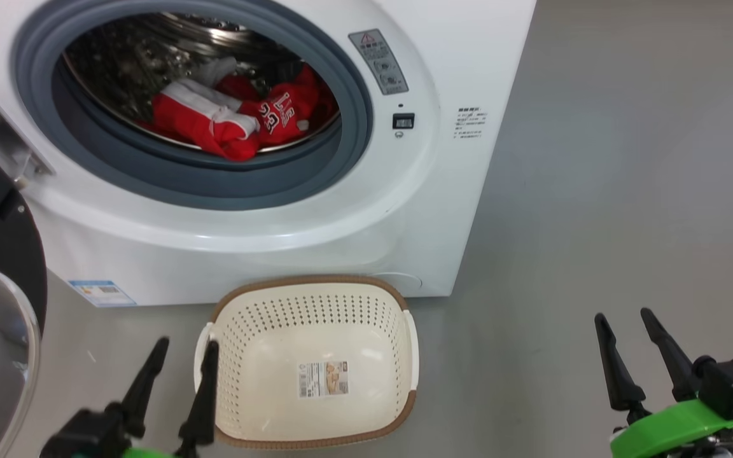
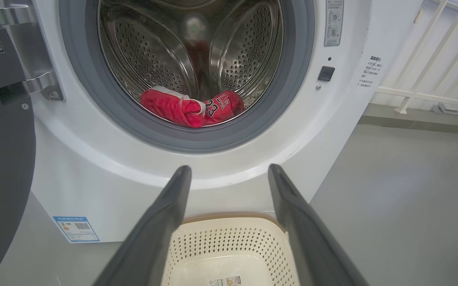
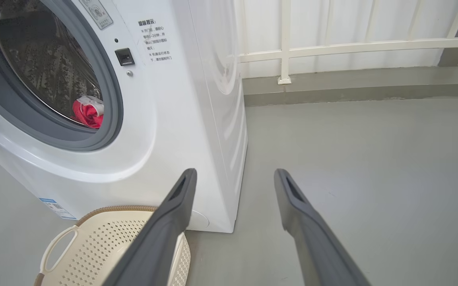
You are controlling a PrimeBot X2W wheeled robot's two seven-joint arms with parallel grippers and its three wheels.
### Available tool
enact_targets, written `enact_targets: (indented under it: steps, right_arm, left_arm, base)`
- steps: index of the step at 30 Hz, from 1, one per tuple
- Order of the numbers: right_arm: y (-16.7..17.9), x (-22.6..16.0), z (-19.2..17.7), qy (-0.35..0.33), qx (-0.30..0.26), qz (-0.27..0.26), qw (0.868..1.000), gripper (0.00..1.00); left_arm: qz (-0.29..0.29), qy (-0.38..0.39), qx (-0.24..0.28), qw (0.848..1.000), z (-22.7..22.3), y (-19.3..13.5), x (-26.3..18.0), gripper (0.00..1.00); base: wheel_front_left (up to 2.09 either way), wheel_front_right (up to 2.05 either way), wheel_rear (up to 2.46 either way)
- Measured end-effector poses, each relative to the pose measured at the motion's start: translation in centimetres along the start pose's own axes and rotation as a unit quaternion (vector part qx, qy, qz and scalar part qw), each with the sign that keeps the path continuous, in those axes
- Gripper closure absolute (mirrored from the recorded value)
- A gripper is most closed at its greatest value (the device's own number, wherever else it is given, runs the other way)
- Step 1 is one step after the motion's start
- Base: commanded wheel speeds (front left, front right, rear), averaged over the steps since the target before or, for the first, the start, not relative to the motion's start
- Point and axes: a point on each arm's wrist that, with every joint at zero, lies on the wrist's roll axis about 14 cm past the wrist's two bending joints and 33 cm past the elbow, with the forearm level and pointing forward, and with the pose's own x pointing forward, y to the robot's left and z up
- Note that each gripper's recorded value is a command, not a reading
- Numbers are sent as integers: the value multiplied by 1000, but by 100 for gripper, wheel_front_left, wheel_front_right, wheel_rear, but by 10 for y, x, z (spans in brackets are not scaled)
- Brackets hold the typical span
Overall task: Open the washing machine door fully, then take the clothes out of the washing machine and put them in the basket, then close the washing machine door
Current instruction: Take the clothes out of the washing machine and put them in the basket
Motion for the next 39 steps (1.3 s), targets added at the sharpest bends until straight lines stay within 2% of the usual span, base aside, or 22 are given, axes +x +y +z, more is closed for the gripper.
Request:
enact_targets:
  steps: [12,17,29,39]
  right_arm:
    - [7,31,-11,11,9,8,1000,0]
    - [4,39,-19,20,15,0,1000,0]
    - [-12,60,-33,32,17,-23,999,0]
    - [-18,77,-46,39,21,-32,999,0]
  left_arm:
    - [-35,-10,35,999,10,-16,94,0]
    - [-44,8,55,998,2,-20,135,0]
    - [-32,72,104,991,-17,-18,224,0]
    - [-15,116,139,983,-39,-10,266,0]
  base:
    - [0,0,0]
    - [0,0,0]
    - [0,0,0]
    - [0,0,0]
